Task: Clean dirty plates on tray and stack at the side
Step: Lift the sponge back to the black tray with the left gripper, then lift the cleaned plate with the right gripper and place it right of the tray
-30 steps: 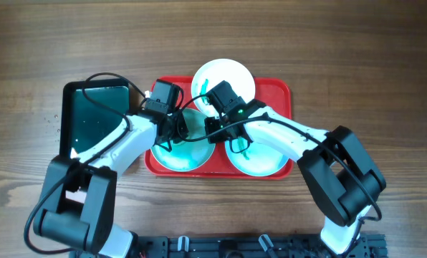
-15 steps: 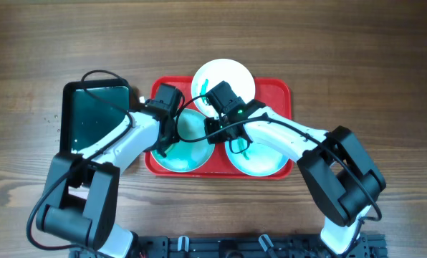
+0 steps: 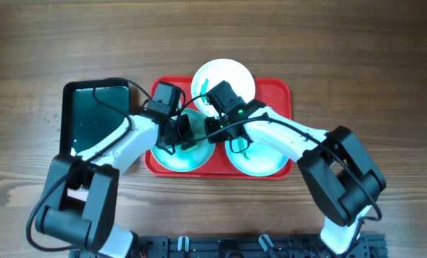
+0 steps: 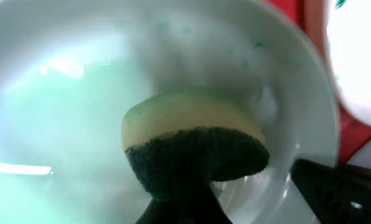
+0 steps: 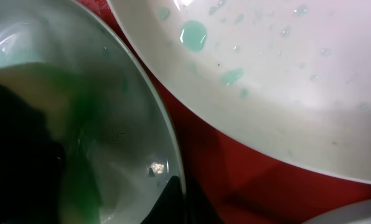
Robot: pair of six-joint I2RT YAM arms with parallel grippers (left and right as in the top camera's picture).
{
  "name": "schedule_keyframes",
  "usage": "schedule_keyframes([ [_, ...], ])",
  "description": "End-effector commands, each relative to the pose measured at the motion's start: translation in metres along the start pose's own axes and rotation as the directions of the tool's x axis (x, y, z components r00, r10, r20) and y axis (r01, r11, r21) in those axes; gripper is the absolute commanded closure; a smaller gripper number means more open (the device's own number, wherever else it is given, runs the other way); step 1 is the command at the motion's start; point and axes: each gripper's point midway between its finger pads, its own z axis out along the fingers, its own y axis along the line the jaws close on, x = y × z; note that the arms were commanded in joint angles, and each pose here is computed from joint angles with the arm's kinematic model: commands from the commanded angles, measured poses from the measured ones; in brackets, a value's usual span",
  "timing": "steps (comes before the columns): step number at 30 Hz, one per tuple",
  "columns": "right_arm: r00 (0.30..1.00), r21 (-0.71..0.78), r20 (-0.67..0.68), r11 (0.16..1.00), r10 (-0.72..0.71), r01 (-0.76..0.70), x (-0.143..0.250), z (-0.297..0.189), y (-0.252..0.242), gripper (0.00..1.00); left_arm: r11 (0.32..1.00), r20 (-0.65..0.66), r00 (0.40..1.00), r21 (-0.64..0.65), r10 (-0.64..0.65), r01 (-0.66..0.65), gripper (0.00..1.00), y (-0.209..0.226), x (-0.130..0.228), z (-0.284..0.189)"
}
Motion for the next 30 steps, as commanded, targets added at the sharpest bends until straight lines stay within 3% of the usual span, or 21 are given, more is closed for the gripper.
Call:
schedule_keyframes([
  [1, 1.000, 0.031, -0.013, 0.999, 0.010, -0.010, 0.005, 0.007, -0.010, 0.94, 0.991, -0.042, 0.999, -0.129, -0.029, 0.023, 0.96, 0.028, 0.012, 0.014],
  [5, 1.000, 0.031, -0.013, 0.999, 0.011, -0.010, 0.005, 0.007, -0.010, 0.94, 0.879, 0.056, 0.998, -0.476, 0.011, 0.017, 0.96, 0.093, 0.002, -0.005],
  [9, 1.000, 0.031, -0.013, 0.999, 0.010, -0.010, 0.005, 0.007, -0.010, 0.94, 0.787, 0.086, 0.995, -0.617, 0.041, 0.021, 0.96, 0.119, -0.004, -0.029],
  [12, 1.000, 0.031, -0.015, 0.999, 0.011, -0.011, 0.006, 0.006, -0.010, 0.96, 0.824, 0.151, 0.988, -0.557, -0.024, 0.105, 0.96, 0.100, -0.017, -0.052],
  [16, 1.000, -0.023, -0.016, 1.000, 0.003, -0.003, 0.003, 0.004, 0.001, 0.96, 0.951, 0.219, 0.972, -0.273, -0.086, 0.145, 0.96, 0.048, -0.032, -0.088],
  [19, 0.999, -0.064, 0.013, 0.997, -0.040, 0.041, -0.008, -0.008, 0.014, 0.96, 0.974, 0.290, 0.943, -0.103, -0.165, 0.202, 0.96, 0.041, -0.044, -0.126],
  [21, 0.993, -0.083, 0.069, 0.991, -0.101, 0.107, -0.021, -0.029, 0.025, 0.96, 0.954, 0.349, 0.894, 0.000, -0.280, 0.299, 0.96, 0.063, -0.056, -0.159],
  [23, 0.983, -0.039, 0.133, 0.991, -0.123, 0.129, -0.035, -0.055, 0.026, 0.96, 0.920, 0.382, 0.849, 0.013, -0.366, 0.391, 0.96, 0.092, -0.061, -0.174],
  [27, 0.931, 0.168, 0.287, 0.968, -0.227, 0.184, -0.064, -0.125, 0.022, 0.96, 0.858, 0.383, 0.798, -0.025, -0.466, 0.513, 0.96, 0.142, -0.061, -0.176],
  [30, 0.866, 0.367, 0.375, 0.910, -0.332, 0.190, -0.074, -0.168, 0.020, 0.96, 0.832, 0.360, 0.780, -0.014, -0.513, 0.554, 0.96, 0.155, -0.060, -0.173],
])
